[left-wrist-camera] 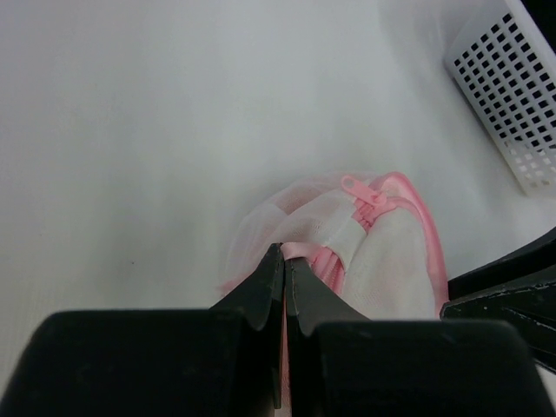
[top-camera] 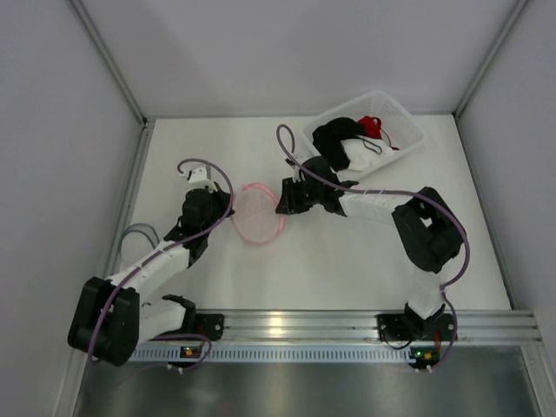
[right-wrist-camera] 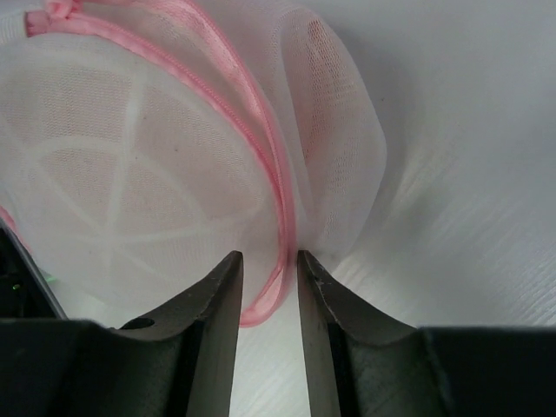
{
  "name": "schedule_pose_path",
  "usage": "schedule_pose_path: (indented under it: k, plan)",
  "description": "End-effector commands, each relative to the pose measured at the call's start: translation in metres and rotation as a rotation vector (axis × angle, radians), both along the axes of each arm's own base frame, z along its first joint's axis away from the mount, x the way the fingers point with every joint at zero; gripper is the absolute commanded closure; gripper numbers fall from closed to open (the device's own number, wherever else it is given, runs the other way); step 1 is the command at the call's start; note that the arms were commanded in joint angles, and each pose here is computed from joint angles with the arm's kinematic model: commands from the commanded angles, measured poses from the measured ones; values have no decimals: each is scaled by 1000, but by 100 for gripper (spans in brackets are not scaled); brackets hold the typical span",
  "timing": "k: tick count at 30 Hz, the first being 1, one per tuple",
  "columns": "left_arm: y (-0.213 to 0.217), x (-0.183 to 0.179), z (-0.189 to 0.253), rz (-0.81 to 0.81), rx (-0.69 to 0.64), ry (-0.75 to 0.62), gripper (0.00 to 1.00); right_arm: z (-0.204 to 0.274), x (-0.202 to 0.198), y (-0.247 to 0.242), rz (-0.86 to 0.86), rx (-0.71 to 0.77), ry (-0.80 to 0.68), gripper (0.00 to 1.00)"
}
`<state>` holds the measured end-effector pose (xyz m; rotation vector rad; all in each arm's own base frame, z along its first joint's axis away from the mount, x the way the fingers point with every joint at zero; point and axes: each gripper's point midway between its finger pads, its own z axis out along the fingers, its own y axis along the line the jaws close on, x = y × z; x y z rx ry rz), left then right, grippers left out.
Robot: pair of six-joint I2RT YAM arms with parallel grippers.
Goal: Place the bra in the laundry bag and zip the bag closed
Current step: Zip the laundry bag at the center of the board.
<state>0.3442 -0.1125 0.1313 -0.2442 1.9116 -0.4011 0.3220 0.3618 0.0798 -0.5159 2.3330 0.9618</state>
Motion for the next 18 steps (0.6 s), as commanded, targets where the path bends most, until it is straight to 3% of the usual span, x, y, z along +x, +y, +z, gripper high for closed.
schedule_pose_path:
  k: [1,4,8,15,18]
  plan:
    - [-13,20,33,-111,48,-132,100,3,9,9,4,13,-63,69]
    - [-14,34,36,-151,93,-144,100,-2,12,10,1,-18,-82,69]
    - [-26,46,35,-248,80,-154,100,0,17,7,-23,-29,-106,100]
    - [-44,86,46,-317,15,-155,100,14,-1,-4,-126,63,-48,100]
    - [-48,103,49,-292,-27,-137,71,11,-3,-19,-223,62,-31,100]
